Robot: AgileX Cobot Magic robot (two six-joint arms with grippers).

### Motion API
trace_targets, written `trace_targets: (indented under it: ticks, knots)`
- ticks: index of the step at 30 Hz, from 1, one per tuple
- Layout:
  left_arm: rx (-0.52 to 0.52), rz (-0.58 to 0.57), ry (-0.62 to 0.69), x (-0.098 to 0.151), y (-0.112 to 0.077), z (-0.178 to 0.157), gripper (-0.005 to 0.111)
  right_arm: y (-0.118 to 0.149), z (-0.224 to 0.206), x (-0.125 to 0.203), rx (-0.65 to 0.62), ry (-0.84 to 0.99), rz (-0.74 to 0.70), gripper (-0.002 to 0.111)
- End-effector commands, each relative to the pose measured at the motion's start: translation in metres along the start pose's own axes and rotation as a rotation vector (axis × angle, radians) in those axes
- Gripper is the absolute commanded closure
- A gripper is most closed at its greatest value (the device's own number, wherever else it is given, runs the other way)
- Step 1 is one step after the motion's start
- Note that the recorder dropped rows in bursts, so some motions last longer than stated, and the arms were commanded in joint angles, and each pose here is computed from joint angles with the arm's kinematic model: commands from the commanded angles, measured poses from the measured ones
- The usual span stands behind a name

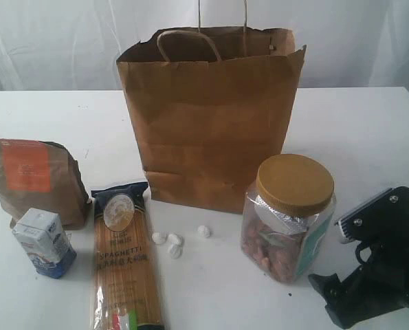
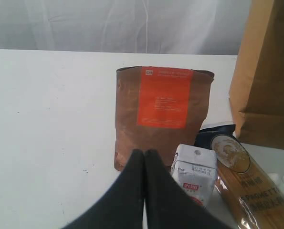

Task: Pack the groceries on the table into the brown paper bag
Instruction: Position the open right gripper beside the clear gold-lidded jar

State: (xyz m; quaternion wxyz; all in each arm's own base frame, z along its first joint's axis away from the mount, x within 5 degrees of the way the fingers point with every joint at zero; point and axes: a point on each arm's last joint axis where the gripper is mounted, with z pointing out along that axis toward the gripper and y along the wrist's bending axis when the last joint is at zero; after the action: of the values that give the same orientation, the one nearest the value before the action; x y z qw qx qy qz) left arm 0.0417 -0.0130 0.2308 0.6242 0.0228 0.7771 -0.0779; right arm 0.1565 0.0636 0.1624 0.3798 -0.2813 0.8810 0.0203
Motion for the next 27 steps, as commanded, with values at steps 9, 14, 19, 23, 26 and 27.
trace_targets:
  ticks: [9,14,19,23,26,27]
  knots:
    - [0.009,-0.009,0.03,0.0039,-0.0008,0.0003,0.107,-0.0036,0.0165,0.0049,0.05,0.048,0.073,0.004]
    - [0.01,-0.009,0.035,0.0044,-0.0009,0.0002,0.107,-0.0051,0.0165,0.0032,0.063,0.034,0.072,0.004]
    - [0.01,-0.009,0.035,0.0044,-0.0009,0.0002,0.107,-0.0052,0.0165,0.003,0.065,0.033,0.072,0.004]
    - [0.01,-0.009,0.035,0.0044,-0.0009,0.0002,0.107,-0.0052,0.0165,0.003,0.065,0.033,0.072,0.004]
    - [0.01,-0.009,0.035,0.0044,-0.0009,0.0002,0.107,-0.0052,0.0165,0.003,0.065,0.033,0.072,0.004]
    - [0.01,-0.009,0.035,0.0044,-0.0009,0.0002,0.107,-0.0052,0.0165,0.003,0.065,0.033,0.072,0.004]
